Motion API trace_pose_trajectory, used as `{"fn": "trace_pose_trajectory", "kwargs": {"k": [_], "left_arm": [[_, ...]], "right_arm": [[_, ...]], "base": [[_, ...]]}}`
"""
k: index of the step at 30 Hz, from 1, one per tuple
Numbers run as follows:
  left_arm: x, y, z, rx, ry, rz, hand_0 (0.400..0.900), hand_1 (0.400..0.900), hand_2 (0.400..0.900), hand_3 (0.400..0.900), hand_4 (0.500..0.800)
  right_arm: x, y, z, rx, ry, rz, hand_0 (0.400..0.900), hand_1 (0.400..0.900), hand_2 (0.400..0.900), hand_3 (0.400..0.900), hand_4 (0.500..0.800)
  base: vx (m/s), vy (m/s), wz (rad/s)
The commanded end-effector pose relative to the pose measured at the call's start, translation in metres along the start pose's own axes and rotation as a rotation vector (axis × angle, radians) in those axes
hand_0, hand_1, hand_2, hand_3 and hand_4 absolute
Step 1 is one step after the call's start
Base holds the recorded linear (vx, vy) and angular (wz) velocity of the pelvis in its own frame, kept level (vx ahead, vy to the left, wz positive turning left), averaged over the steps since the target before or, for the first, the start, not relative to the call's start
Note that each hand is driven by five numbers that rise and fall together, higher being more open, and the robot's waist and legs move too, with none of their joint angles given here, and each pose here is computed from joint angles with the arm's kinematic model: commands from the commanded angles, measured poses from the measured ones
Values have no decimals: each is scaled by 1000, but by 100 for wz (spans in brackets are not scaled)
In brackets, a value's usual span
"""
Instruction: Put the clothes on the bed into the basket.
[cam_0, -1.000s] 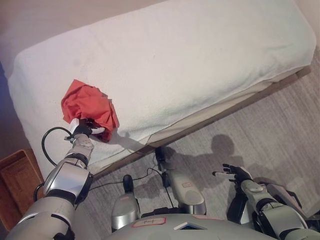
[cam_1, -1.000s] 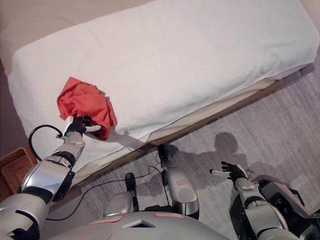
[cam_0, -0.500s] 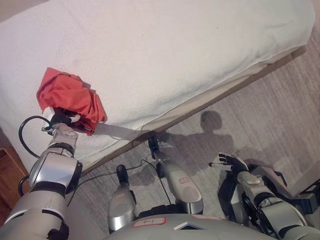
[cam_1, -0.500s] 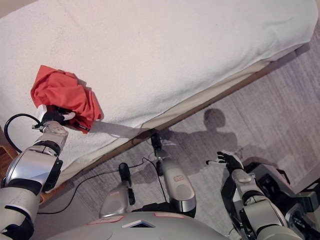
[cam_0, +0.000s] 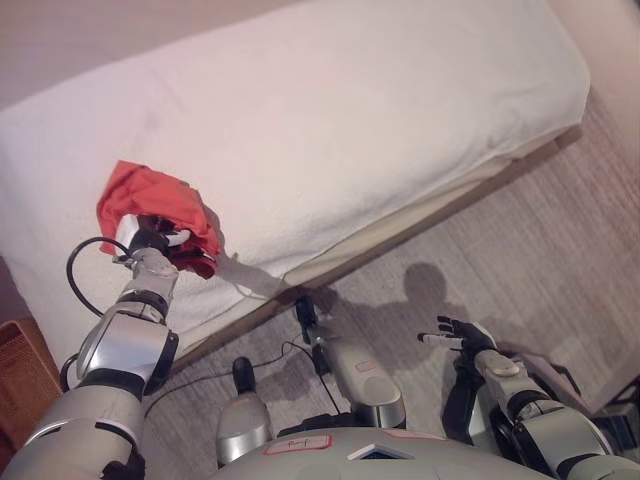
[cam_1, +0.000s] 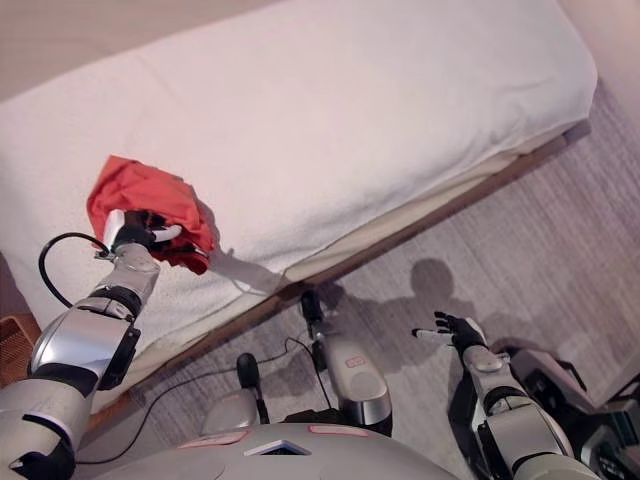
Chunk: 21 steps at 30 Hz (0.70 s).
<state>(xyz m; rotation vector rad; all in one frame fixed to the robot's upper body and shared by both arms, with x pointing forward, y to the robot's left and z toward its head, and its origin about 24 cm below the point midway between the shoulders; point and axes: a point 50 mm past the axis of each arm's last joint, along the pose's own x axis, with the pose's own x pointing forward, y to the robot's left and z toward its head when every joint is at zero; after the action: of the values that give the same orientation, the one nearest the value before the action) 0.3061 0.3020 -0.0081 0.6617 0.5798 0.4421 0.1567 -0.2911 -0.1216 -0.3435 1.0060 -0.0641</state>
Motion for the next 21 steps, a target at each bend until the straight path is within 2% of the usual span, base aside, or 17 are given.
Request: {"fn": "trace_pose_trajectory", "kwargs": {"k": [1, 6, 12, 21], "left_arm": [[0, 4, 8, -31, -82, 10, 400, 400, 400, 400, 500], [-2, 2, 2, -21, -116, -34, 400, 400, 400, 400, 500], [2, 27, -12, 50, -105, -11, 400, 400, 400, 400, 500], [-2, 71, -69, 51, 69, 77, 400, 400, 400, 400, 500]], "right_arm": [[-16, -29, -45, -2, 152, -111, 900, 900, 900, 900, 800], [-22, -35, -61, 31, 209, -134, 900, 900, 900, 900, 800], [-30, -39, -78, 45, 281, -129, 900, 900, 900, 900, 800], [-38, -39, -96, 41, 357, -96, 900, 900, 900, 900, 800]], "base": [[97, 6, 30], [68, 26, 34], [40, 28, 27], [12, 29, 23]]}}
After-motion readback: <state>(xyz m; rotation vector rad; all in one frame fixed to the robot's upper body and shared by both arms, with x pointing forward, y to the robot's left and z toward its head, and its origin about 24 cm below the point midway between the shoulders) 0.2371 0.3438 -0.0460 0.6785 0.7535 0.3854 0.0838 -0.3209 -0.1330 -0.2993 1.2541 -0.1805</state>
